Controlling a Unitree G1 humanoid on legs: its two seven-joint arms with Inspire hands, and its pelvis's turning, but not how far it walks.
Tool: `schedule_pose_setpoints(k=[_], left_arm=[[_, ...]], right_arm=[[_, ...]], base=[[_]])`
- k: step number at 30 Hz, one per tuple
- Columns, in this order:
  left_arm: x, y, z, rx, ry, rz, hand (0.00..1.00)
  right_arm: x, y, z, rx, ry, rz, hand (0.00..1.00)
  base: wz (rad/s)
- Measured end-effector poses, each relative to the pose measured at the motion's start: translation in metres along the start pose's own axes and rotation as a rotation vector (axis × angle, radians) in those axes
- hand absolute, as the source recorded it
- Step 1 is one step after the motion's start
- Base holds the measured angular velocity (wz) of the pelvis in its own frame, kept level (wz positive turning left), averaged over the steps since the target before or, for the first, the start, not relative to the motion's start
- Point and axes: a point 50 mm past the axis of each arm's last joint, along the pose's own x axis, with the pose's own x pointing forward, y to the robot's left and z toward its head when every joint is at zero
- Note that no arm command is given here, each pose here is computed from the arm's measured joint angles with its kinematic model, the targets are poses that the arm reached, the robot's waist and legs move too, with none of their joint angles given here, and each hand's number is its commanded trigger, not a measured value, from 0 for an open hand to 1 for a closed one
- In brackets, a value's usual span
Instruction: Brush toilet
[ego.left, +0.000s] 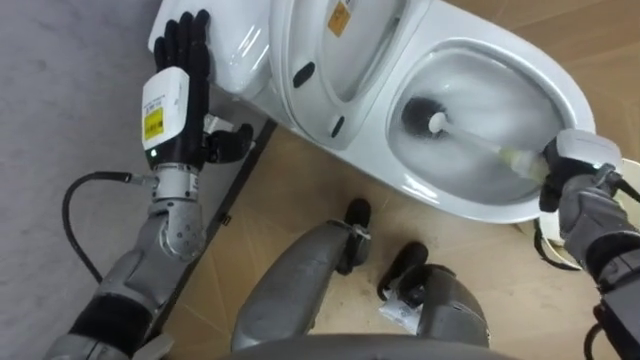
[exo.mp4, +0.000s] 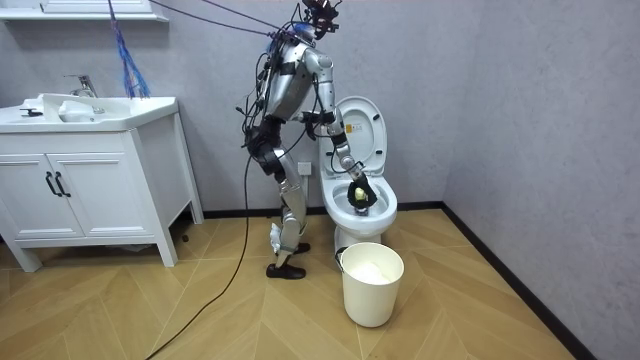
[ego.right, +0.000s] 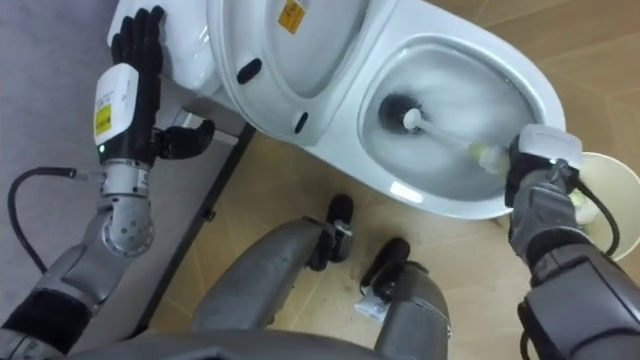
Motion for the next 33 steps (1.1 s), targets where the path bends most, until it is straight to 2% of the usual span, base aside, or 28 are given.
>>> schedule_pose_setpoints(k=[5,11,13,16,19,27,31,33], left_arm=[[0.003,0.002,0.001,0.014,0.012,0.013,0.0],[0.007,0.001,0.001,0.041,0.025,0.009,0.0],[0.007,-0.001,0.001,0.05,0.03,0.002,0.0],[0.0,-0.011,-0.001,0.058,0.049,-0.035,0.0],[-0.004,-0.013,-0.005,0.067,0.072,-0.041,0.0],[-0.008,-0.015,-0.008,0.017,0.127,-0.025,0.0],[-0.007,-0.015,-0.005,-0.014,0.128,-0.017,0.0],[-0.005,-0.013,-0.003,-0.023,0.117,-0.011,0.0]], right_arm=[[0.004,-0.011,-0.002,0.063,0.039,-0.023,1.0],[0.003,-0.009,0.009,-0.011,-0.013,-0.03,1.0],[0.0,0.0,0.023,-0.093,-0.073,-0.026,1.0],[-0.01,0.025,0.027,-0.201,-0.096,0.025,1.0],[-0.016,0.038,0.026,-0.259,-0.104,0.053,1.0],[-0.016,0.036,0.025,-0.289,-0.103,0.056,1.0],[-0.01,0.021,0.014,-0.312,-0.095,0.015,1.0],[-0.006,0.012,0.009,-0.264,-0.076,-0.004,1.0]], base=[[-0.06],[-0.02],[0.0],[-0.07],[-0.02],[-0.02],[-0.01],[-0.02]])
